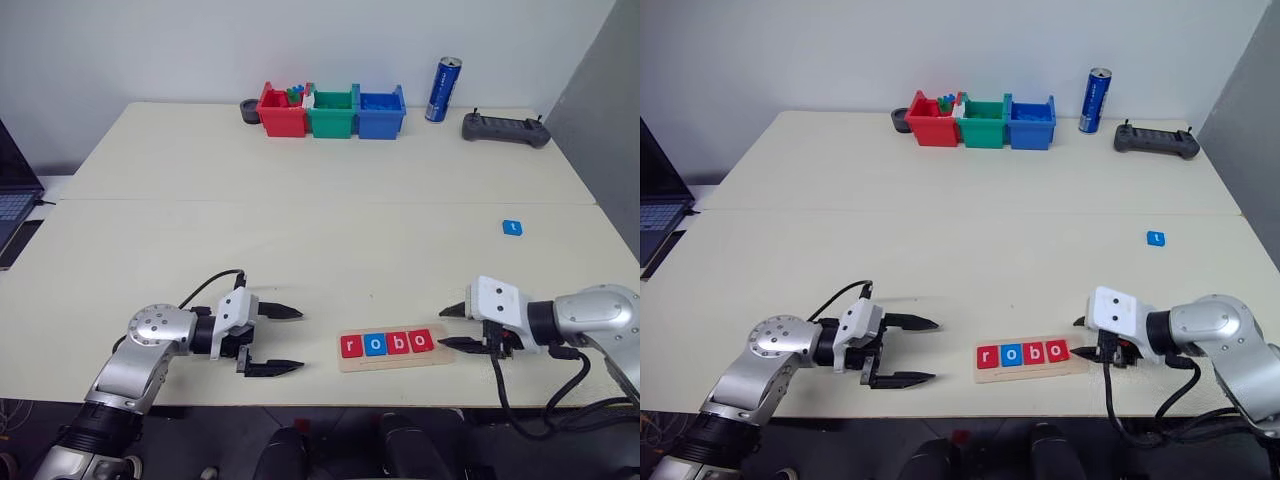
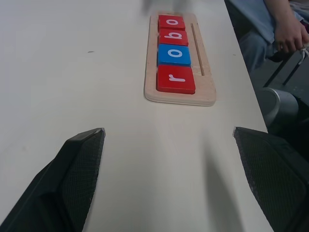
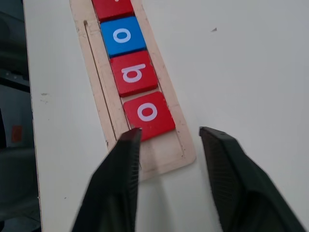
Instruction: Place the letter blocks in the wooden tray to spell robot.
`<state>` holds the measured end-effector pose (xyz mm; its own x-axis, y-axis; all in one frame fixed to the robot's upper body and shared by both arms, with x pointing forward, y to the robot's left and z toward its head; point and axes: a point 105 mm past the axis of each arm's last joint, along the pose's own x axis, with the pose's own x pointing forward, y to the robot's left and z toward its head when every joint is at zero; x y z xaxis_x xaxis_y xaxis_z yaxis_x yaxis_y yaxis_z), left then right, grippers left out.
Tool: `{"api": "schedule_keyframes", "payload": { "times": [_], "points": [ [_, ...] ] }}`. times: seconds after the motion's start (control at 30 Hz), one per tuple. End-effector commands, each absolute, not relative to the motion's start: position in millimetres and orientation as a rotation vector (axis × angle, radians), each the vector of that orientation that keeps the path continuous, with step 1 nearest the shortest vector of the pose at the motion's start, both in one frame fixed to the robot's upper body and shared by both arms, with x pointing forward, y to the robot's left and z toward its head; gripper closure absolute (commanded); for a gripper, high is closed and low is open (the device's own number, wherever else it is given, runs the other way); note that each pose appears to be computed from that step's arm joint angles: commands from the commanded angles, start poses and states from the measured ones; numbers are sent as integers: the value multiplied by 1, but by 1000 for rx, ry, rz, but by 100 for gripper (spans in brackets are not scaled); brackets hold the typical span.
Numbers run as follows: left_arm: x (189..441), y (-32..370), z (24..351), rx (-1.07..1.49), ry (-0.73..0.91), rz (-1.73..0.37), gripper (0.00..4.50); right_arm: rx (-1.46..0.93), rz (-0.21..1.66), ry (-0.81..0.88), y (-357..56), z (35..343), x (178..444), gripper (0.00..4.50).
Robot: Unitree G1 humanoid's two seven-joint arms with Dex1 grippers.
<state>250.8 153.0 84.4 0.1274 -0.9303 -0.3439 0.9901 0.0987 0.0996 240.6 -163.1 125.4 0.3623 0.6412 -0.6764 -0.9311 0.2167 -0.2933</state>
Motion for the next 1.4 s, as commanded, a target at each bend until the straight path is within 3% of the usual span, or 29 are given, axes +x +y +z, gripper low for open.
{"api": "schedule_keyframes", "payload": {
  "times": [0.03, 0.1, 0.7, 1.4],
  "points": [
    [252, 158, 90, 365, 192, -1428, 0, -822, 1143, 431, -163, 131, 241, 388],
    [252, 158, 88, 363, 196, -1432, 0, -870, 1142, 442, -163, 125, 244, 448],
    [255, 154, 96, 364, 191, -1434, 0, -995, 1228, 516, -156, 94, 250, 448],
    [254, 157, 90, 363, 190, -1418, 0, -959, 1279, 482, -137, 101, 247, 448]
  ]
}}
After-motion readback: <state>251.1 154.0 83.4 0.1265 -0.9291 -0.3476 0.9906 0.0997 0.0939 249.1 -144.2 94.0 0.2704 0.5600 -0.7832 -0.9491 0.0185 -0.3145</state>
